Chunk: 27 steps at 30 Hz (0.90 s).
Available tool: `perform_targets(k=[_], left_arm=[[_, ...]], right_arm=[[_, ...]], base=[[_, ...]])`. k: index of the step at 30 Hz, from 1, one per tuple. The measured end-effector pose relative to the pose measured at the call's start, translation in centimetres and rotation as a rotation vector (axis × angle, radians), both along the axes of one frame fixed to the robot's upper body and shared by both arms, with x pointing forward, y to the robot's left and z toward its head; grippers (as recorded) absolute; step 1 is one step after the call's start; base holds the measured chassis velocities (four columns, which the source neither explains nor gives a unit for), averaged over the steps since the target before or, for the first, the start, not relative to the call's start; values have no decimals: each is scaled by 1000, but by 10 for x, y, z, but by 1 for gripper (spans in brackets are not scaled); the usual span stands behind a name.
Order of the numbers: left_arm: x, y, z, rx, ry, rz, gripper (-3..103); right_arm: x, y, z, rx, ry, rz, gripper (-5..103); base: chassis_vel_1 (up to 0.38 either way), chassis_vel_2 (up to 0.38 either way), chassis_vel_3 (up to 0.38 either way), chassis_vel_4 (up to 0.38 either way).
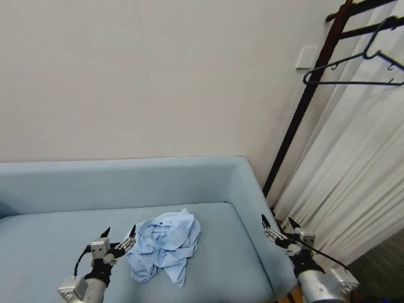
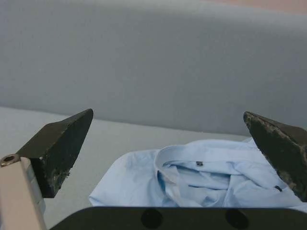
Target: Pick up the clothes from the sofa and hang them on the clothes hanger.
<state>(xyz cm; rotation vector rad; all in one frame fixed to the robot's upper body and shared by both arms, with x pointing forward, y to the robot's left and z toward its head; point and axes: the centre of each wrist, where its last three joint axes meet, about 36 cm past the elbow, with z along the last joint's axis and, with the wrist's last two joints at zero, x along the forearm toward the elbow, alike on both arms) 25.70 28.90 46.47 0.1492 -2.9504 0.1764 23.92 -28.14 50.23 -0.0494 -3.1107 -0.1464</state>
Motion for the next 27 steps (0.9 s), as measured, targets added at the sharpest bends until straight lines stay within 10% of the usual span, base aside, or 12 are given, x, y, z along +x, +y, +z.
perform_targets(k=[16,27], left_arm=[[74,42,-20,-5,244,-28,100],[115,5,-54,-71,338,-89,100]], right_arm=[[62,-24,4,-19,85,68,100],[71,-38,-9,-32,115,36,100]], base=[[0,0,0,0],[0,0,0,0]])
